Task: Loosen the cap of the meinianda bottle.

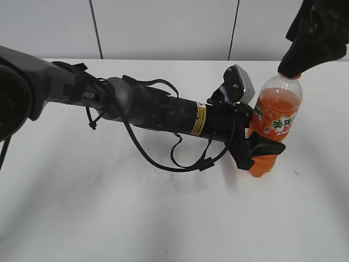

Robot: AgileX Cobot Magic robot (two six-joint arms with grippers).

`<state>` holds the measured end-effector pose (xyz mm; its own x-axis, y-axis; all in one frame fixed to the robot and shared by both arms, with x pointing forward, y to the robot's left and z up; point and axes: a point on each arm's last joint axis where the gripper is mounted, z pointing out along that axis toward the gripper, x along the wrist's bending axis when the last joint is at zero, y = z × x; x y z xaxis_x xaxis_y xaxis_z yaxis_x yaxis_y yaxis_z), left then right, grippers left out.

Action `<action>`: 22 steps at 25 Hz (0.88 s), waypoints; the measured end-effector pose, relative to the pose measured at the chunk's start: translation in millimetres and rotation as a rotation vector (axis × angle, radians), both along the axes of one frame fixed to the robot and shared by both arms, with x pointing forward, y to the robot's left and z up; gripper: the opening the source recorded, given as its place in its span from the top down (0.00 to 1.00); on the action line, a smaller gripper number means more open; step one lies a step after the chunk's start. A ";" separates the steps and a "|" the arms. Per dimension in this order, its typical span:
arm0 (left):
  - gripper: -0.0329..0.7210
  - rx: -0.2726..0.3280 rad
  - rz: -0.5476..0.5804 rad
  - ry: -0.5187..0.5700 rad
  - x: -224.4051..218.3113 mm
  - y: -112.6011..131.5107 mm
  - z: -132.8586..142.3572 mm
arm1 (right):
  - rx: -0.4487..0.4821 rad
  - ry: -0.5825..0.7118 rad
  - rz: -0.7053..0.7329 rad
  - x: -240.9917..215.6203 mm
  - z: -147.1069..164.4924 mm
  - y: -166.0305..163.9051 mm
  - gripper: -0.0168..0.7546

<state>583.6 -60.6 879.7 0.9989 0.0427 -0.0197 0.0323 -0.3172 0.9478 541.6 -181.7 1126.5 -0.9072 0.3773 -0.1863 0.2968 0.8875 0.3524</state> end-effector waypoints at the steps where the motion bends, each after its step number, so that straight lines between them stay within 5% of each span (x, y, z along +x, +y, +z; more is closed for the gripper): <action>1: 0.42 0.000 0.000 0.000 0.0 0.0 0.0 | 0.029 0.015 -0.089 -2.0 3.0 -1.0 0.22; 5: 0.42 0.000 0.000 0.000 0.0 0.0 0.0 | 0.213 0.152 -0.687 -5.8 9.0 -5.2 0.28; 7: 0.42 0.000 0.000 0.000 0.0 0.0 0.0 | 0.248 0.197 -0.828 -6.2 5.0 -5.9 0.29; 14: 0.42 0.000 0.000 0.000 0.0 0.0 0.0 | 0.186 0.213 -0.907 5.2 -13.4 -7.5 0.38; 22: 0.42 -0.001 0.010 0.006 0.7 0.0 0.1 | 0.171 0.190 -0.803 4.8 -11.5 -5.9 0.88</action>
